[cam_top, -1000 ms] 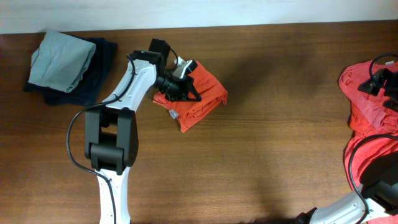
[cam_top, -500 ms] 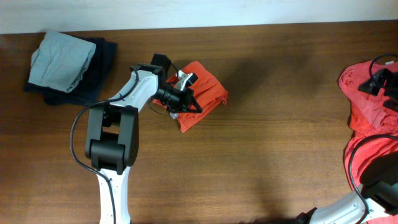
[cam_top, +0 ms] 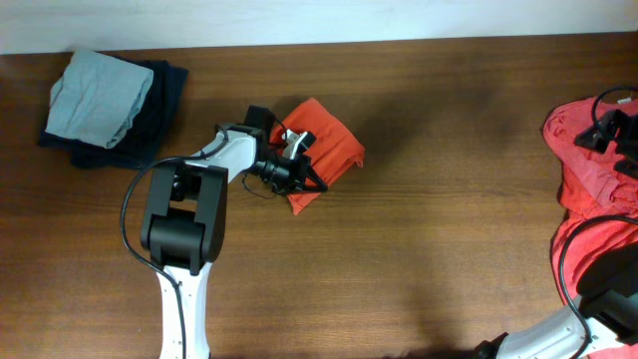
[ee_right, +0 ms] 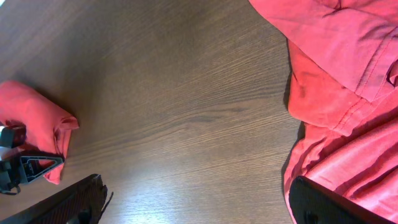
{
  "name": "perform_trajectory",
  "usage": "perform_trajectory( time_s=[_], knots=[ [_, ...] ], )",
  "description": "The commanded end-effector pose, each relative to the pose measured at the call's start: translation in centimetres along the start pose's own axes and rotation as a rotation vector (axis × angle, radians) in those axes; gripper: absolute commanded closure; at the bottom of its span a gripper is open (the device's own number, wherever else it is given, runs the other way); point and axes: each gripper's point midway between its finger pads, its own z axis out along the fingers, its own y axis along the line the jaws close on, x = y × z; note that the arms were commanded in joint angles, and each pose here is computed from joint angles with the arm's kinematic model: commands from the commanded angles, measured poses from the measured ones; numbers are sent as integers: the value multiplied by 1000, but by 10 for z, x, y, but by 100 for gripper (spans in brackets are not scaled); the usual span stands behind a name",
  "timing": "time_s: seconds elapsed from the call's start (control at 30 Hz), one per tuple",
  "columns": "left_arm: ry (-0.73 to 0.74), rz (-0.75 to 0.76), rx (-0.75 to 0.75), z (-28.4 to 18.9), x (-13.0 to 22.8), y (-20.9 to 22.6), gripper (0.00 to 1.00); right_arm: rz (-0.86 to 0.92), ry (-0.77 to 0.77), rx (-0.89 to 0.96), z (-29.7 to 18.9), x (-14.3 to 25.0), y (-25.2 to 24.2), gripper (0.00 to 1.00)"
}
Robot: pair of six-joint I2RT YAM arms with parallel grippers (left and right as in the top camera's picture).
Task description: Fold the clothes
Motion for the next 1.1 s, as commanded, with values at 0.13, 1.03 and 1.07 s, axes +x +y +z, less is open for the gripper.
perform_trajectory(
  time_s=[0.13, 1.03, 1.07],
  knots=[
    [46, -144, -12, 14, 18, 17, 99, -8, -13, 1, -5, -1, 2, 1],
    [-254, 257, -113, -62, -87, -84, 99, -8, -13, 1, -5, -1, 2, 1],
    [-255, 267, -113, -60, -88, -84, 99, -8, -13, 1, -5, -1, 2, 1]
  ],
)
